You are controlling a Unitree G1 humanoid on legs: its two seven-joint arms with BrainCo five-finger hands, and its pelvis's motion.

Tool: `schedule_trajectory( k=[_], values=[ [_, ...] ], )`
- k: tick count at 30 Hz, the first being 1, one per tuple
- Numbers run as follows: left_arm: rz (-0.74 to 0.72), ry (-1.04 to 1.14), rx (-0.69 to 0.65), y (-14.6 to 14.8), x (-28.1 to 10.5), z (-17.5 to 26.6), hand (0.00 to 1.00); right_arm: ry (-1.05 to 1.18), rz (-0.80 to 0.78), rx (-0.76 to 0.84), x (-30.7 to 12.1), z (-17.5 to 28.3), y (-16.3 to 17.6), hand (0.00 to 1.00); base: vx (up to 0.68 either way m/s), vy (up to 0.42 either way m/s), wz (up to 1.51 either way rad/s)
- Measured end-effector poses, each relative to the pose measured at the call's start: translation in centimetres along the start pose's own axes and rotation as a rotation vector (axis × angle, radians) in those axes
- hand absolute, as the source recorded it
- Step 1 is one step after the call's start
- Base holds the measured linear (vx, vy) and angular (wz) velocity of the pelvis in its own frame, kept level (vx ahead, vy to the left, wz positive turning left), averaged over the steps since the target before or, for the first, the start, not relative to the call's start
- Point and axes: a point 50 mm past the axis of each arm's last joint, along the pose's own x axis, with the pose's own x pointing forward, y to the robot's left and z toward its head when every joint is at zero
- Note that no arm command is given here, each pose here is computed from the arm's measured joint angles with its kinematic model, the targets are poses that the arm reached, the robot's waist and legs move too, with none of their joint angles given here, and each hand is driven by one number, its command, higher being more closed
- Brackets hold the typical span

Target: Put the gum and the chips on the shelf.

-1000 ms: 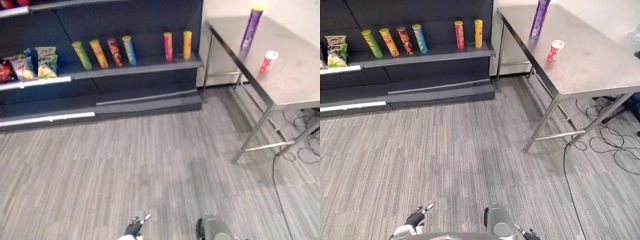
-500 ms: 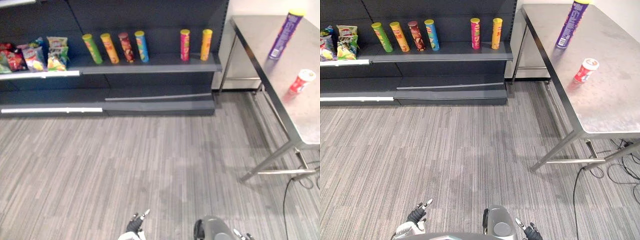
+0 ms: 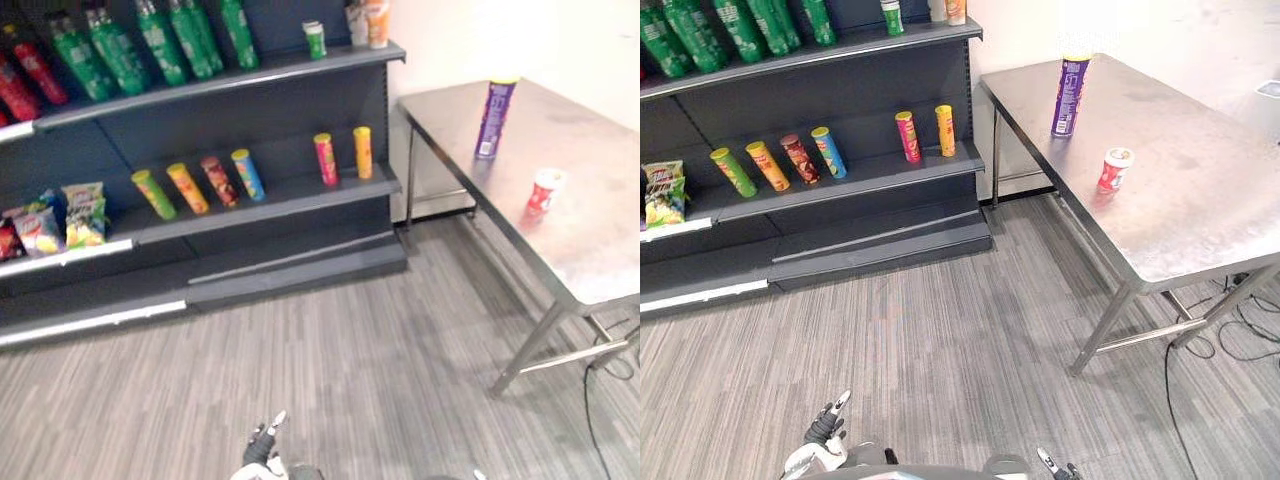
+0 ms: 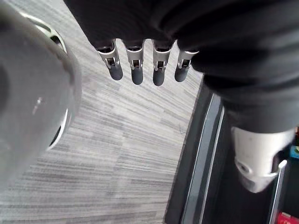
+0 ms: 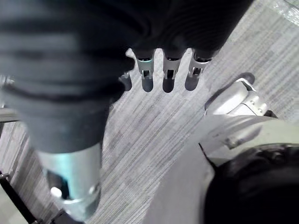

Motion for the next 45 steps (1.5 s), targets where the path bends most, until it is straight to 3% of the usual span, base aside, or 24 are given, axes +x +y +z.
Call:
schedule_trajectory(
  k=[5, 18, 24, 31, 37, 42, 45],
  values=[
    [0.040, 0.018, -0.069, 1.0, -0.2, -0.5, 0.00, 0.033, 0.007, -0.081, -0.2, -0.6, -0.4, 0.00, 0.27, 0.294, -0.10],
    [0.047, 0.059, -0.061, 1.6, -0.7, -1.9, 0.00, 0.021, 0.018, -0.116, 0.3, 0.3, 0.0, 0.00, 0.16, 0.142, -0.32],
    [0.052, 0.068, 0.049, 2.5, -0.7, -1.7, 0.00, 0.095, 0.003, -0.104, -0.3, -1.8, -0.5, 0.00, 0.22, 0.186, -0.11],
    [0.008, 0.086, 0.197, 2.3, -0.6, -1.6, 0.00, 0.097, -0.018, -0.008, -0.9, -3.0, -0.5, 0.00, 0.31, 0.113, 0.19],
    [0.024, 0.079, 0.160, 2.4, -0.6, -1.6, 0.00, 0.087, 0.001, -0.015, -0.9, -3.0, 0.1, 0.00, 0.42, -0.083, 0.19],
    [-0.026, 0.113, 0.111, -0.4, -0.7, -2.8, 0.00, -0.015, -0.013, -0.039, 0.0, 0.4, -0.5, 0.00, 0.34, -0.122, -0.53],
    [-0.029, 0.103, 0.134, -0.1, -0.5, -2.3, 0.00, -0.017, 0.000, -0.037, 0.1, 0.5, 0.1, 0.00, 0.20, -0.161, -0.53]
  ],
)
